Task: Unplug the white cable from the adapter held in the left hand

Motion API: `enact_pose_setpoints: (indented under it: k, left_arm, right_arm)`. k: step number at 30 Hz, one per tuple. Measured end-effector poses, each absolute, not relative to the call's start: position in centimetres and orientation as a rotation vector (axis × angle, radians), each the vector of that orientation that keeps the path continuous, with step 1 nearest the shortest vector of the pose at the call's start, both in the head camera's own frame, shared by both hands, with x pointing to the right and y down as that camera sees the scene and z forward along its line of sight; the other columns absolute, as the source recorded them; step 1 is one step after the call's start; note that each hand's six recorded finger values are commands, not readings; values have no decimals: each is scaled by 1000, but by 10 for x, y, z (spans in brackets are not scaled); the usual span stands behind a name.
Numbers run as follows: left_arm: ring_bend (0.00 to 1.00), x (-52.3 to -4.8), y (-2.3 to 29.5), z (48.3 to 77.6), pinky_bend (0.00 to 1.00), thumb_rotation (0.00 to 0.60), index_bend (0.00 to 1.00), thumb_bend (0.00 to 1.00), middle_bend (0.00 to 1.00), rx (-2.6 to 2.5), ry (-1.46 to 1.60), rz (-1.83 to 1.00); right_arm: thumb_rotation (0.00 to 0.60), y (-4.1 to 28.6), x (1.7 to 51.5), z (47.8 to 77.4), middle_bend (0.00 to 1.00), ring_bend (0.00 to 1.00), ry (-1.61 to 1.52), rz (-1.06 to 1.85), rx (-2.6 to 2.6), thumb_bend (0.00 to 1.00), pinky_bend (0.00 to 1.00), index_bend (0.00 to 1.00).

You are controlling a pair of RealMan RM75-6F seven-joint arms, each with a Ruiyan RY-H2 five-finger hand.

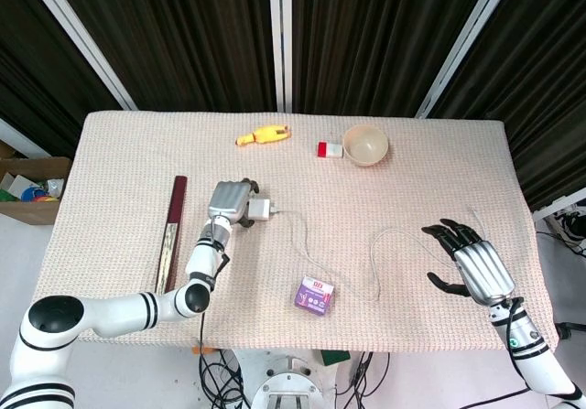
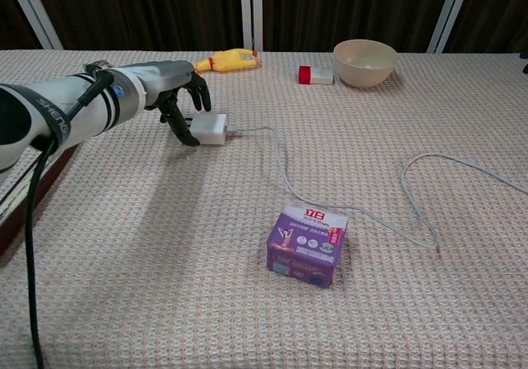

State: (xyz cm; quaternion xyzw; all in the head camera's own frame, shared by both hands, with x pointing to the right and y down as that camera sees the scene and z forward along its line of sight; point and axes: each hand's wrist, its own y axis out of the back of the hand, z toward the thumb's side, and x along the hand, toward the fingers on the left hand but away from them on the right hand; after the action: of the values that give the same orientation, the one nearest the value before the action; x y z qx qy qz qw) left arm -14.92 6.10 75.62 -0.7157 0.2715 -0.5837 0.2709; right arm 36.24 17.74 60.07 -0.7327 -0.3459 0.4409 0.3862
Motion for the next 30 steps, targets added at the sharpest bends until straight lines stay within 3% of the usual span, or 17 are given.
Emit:
enact_pose_setpoints:
  k: [12, 19, 25, 30]
  left_arm:
    - [716, -148, 60, 760, 986, 600, 370, 179, 304, -1951, 729, -1580]
    - [724, -149, 60, 762, 986, 600, 454, 198, 386, -1957, 754, -1587]
    - [747, -145, 61, 763, 990, 600, 560, 311, 518, -2018, 818, -1566]
    - [747, -141, 62, 754, 990, 600, 565, 366, 537, -2031, 820, -1509]
  right_arm:
    - [600, 174, 359, 601, 252, 127, -876, 1125, -1865, 233, 259, 241]
    - [600, 175, 361, 604, 252, 127, -883, 1132, -1869, 233, 259, 241]
    - [600, 173, 358, 602, 256, 140, -888, 1125, -1865, 233, 280, 243]
    - [600, 164, 347, 595, 288, 215, -926, 1086, -1850, 233, 366, 263]
